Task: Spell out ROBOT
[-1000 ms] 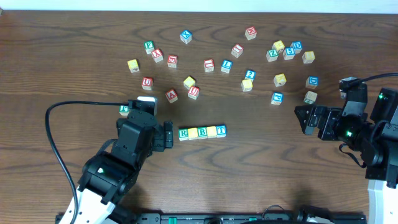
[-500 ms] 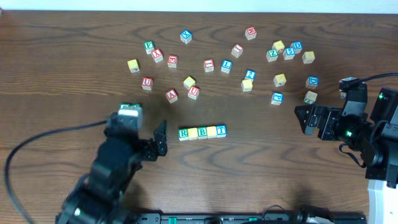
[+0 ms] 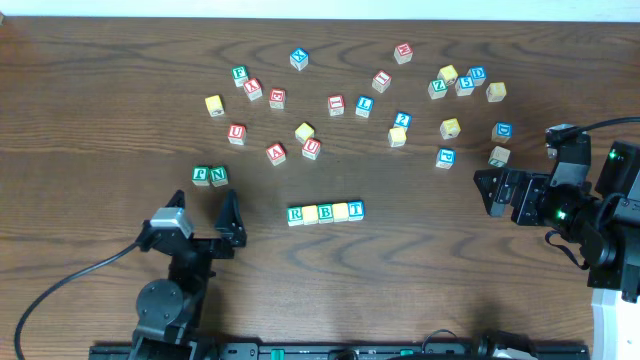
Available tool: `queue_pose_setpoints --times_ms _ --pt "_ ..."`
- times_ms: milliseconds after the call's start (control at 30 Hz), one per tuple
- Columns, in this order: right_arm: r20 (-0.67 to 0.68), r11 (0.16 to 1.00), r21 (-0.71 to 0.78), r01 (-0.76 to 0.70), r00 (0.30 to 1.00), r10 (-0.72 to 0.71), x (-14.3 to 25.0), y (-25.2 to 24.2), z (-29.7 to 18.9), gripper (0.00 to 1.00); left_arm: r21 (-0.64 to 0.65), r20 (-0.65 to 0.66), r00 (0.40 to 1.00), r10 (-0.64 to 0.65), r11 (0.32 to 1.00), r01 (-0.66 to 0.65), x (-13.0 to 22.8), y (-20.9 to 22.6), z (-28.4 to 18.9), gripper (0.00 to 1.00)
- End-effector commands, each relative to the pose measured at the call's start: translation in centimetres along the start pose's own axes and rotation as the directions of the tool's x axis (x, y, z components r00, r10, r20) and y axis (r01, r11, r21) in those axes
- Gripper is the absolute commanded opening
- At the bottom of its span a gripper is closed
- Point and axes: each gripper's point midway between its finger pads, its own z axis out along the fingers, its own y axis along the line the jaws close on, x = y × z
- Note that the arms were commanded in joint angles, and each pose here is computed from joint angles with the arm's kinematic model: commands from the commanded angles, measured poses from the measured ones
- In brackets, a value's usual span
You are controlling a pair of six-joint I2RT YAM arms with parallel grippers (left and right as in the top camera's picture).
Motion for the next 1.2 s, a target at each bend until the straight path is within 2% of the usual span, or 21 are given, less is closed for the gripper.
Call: queue_pose_setpoints --times_ms 0,133,267,467,733,1167 --pt "0.011 1.000 0.002 0.017 1.000 -0.017 -0.2 0.0 -0.3 0.99 0.006 0.048 0.995 0.093 0.996 -0.093 -0.8 0.4 -0.3 0.91" --pt "0.011 1.000 0.002 0.017 1.000 -0.017 -0.2 0.0 -0.3 0.99 -0.032 0.082 0.982 0.168 0.986 -0.166 -1.7 1.5 -0.6 0.91" --pt "0.011 1.000 0.002 0.017 1.000 -0.017 -0.2 0.0 -0.3 0.99 -0.086 0.088 0.977 0.193 0.979 -0.185 -2.1 3.0 -0.8 0.91" --pt "0.011 1.000 0.002 0.017 1.000 -0.017 -0.2 0.0 -0.3 0.99 -0.118 0.052 0.980 0.190 0.976 -0.183 0.8 4.9 -0.6 0.91" --pt "0.011 1.000 0.002 0.017 1.000 -0.017 -0.2 0.0 -0.3 0.99 -0.136 -0.121 0.980 0.155 0.976 -0.171 5.1 6.2 -0.8 0.91" --pt "0.011 1.000 0.002 0.017 1.000 -0.017 -0.2 0.0 -0.3 0.99 -0.137 -0.134 0.979 0.155 0.975 -0.173 5.4 6.2 -0.8 0.91"
